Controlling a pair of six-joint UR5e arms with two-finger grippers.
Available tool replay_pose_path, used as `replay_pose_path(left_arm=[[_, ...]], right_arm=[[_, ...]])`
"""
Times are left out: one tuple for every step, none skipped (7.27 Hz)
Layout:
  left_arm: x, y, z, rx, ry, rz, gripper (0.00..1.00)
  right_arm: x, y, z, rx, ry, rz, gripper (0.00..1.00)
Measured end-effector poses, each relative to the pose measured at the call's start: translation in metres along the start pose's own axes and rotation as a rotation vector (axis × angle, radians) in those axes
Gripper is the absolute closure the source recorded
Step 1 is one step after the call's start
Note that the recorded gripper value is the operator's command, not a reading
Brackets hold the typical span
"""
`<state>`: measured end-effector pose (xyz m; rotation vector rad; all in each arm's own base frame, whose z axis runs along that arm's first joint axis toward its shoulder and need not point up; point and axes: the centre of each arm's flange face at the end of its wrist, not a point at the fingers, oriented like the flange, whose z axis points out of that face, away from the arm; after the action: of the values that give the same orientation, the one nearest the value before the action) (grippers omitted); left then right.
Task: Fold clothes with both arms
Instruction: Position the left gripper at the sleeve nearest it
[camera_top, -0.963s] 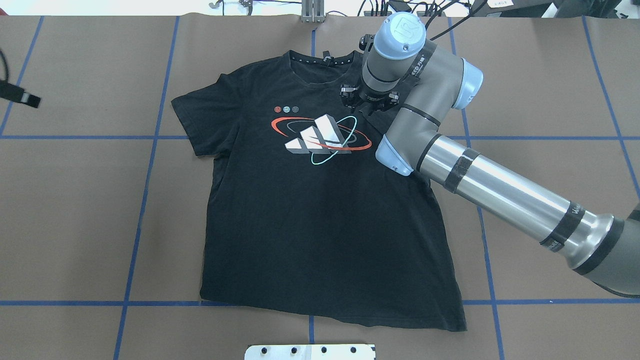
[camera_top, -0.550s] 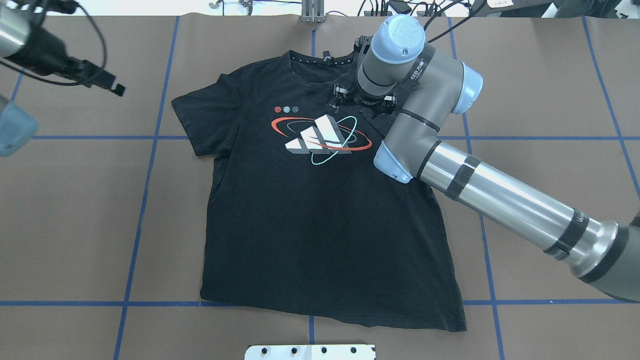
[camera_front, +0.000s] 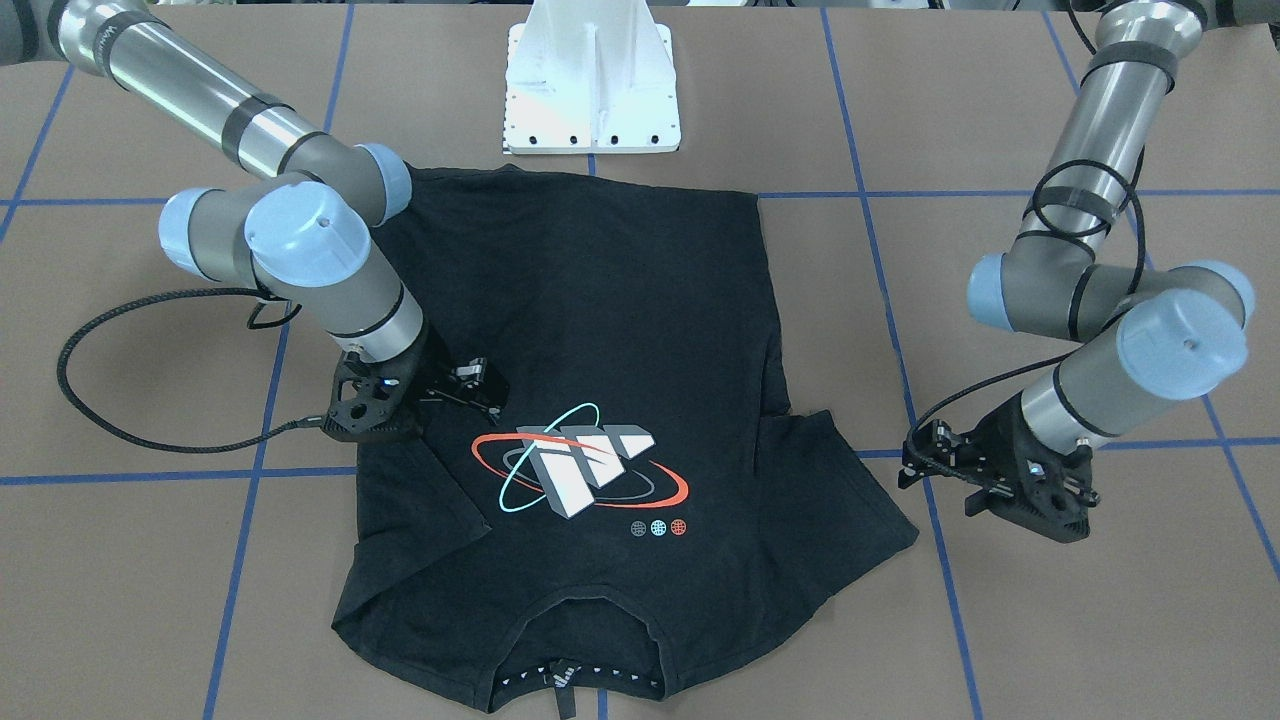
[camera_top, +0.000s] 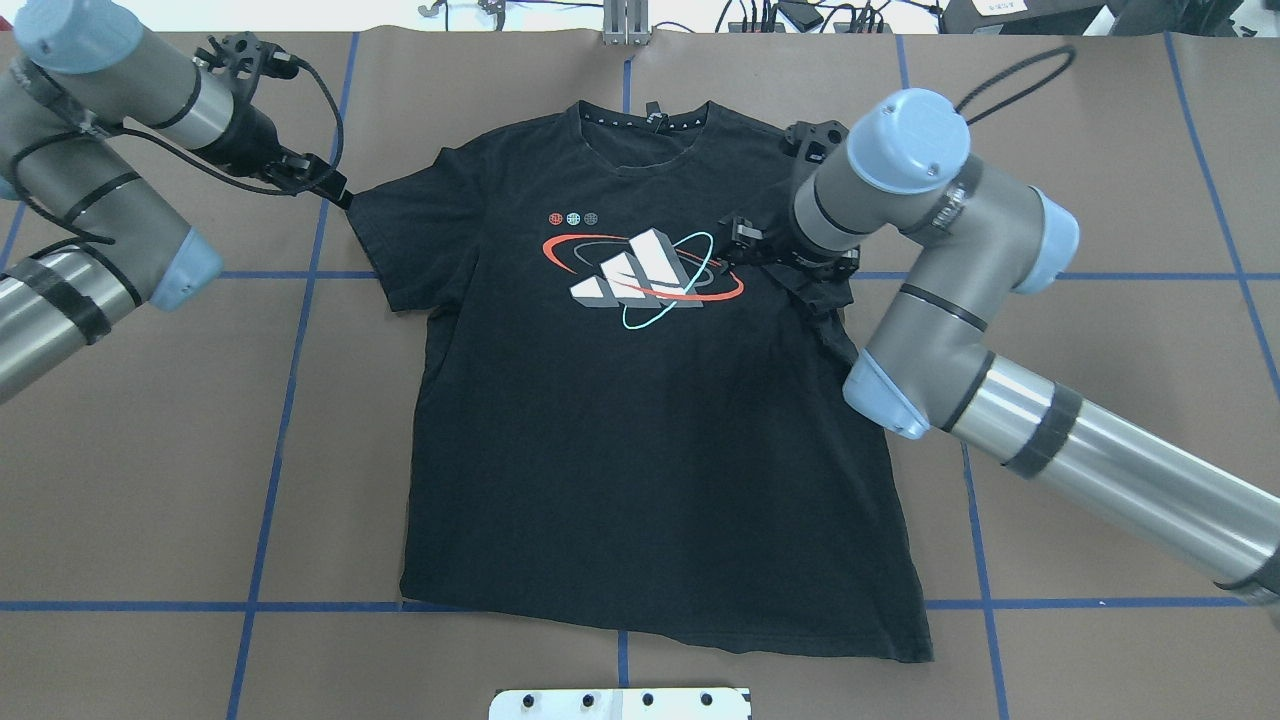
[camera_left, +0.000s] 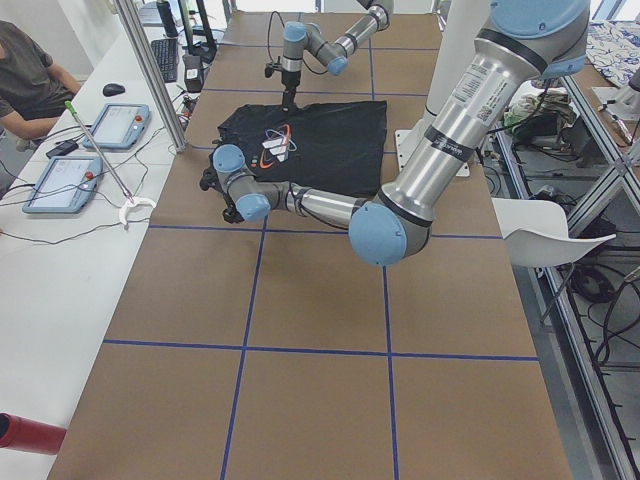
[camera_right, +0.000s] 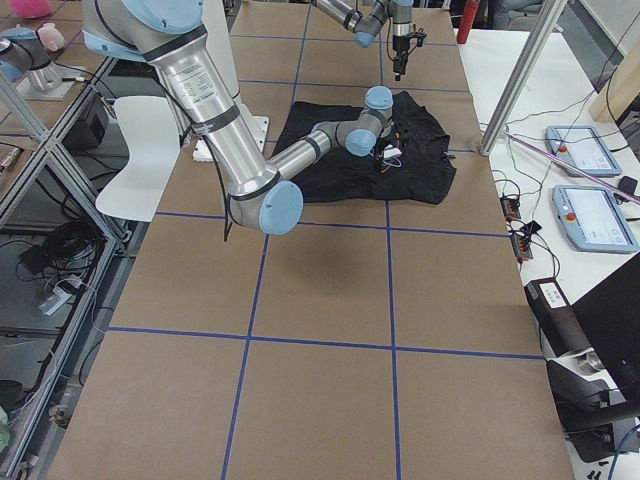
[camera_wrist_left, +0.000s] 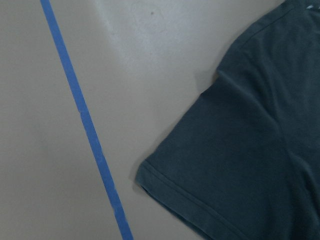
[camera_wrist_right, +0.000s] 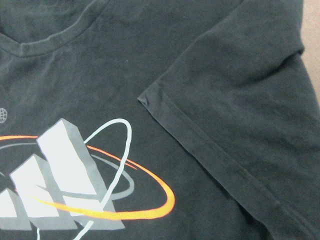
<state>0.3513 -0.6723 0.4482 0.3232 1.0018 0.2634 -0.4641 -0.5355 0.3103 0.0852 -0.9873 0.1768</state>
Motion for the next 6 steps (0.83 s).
replay_pose_path(left_arm=[[0.0, -0.003, 0.014, -0.003, -0.013, -0.01, 0.39], [0.001, -0.005, 0.022, -0.006, -0.021, -0.019, 0.39], [0.0, -0.007, 0.025, -0.007, -0.026, -0.028, 0.39], [-0.002, -0.008, 0.027, -0.01, -0.029, -0.039, 0.39], [-0.001, -0.01, 0.029, -0.01, -0.03, -0.048, 0.39], [0.0, -0.012, 0.03, -0.006, -0.027, -0.053, 0.39]], right_arm=[[0.011, 0.008, -0.006, 0.0, -0.003, -0.002, 0.0], [0.017, 0.011, -0.008, 0.002, -0.002, -0.002, 0.0], [0.02, 0.012, -0.008, 0.003, 0.0, -0.002, 0.0], [0.023, 0.013, -0.007, 0.004, 0.004, -0.001, 0.0], [0.025, 0.013, -0.007, 0.005, 0.006, 0.001, 0.0], [0.027, 0.014, -0.006, 0.005, 0.008, 0.002, 0.0]])
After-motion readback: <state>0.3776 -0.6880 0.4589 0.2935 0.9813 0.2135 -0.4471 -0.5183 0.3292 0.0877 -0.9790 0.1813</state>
